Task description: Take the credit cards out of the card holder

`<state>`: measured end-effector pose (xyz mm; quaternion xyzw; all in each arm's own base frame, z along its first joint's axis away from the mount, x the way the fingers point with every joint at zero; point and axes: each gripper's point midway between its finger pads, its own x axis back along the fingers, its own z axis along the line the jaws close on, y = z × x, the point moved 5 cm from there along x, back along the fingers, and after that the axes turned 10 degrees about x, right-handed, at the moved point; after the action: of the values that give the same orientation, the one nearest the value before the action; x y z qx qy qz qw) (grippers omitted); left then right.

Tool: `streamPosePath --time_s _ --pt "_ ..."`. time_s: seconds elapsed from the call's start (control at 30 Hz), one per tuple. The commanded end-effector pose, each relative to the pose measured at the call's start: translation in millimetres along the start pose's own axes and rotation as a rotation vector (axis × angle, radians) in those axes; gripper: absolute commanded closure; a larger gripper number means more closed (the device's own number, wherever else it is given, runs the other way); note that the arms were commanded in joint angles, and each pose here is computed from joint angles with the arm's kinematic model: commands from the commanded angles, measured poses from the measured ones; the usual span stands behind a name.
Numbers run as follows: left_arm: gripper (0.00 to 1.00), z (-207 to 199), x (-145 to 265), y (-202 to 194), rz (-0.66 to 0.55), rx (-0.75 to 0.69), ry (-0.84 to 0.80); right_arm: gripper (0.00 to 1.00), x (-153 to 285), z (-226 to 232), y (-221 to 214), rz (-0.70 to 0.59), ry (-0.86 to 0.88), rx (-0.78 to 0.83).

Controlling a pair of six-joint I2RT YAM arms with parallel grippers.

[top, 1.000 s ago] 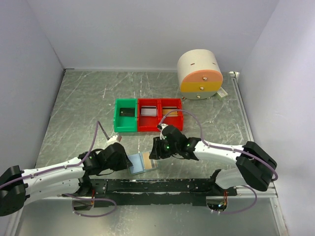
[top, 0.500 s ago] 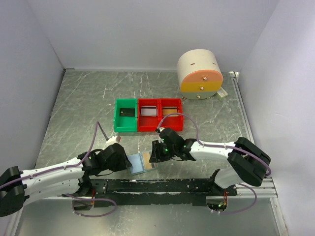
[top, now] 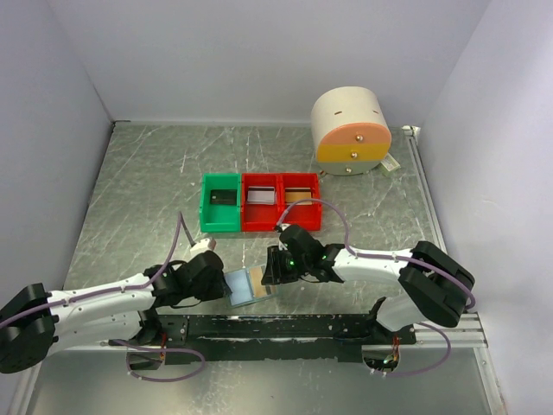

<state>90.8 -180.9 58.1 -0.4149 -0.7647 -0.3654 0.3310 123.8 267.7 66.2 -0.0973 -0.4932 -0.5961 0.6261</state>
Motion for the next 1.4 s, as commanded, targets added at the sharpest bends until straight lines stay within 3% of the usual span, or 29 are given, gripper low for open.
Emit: streamPosePath --time_s 0.0,0.6,0.93,1.37 --pt "0.67 -7 -2 -1 0.005 -0.007 -0.027 0.62 -5 -13 -11 0.025 -0.071 -0.034" --pt "0.7 -6 0 0 -0.004 -0.004 -0.034 0.59 -1 31 5 -0.047 0.238 -0.092" --pt "0.7 -8 1 1 -0.01 -0.006 -0.032 0.59 14 2 13 -0.085 -0.049 -0.028" --pt "0.71 -9 2 2 -0.01 -0.011 -0.025 0.59 -2 -8 -3 -0.029 -0.052 -0.037"
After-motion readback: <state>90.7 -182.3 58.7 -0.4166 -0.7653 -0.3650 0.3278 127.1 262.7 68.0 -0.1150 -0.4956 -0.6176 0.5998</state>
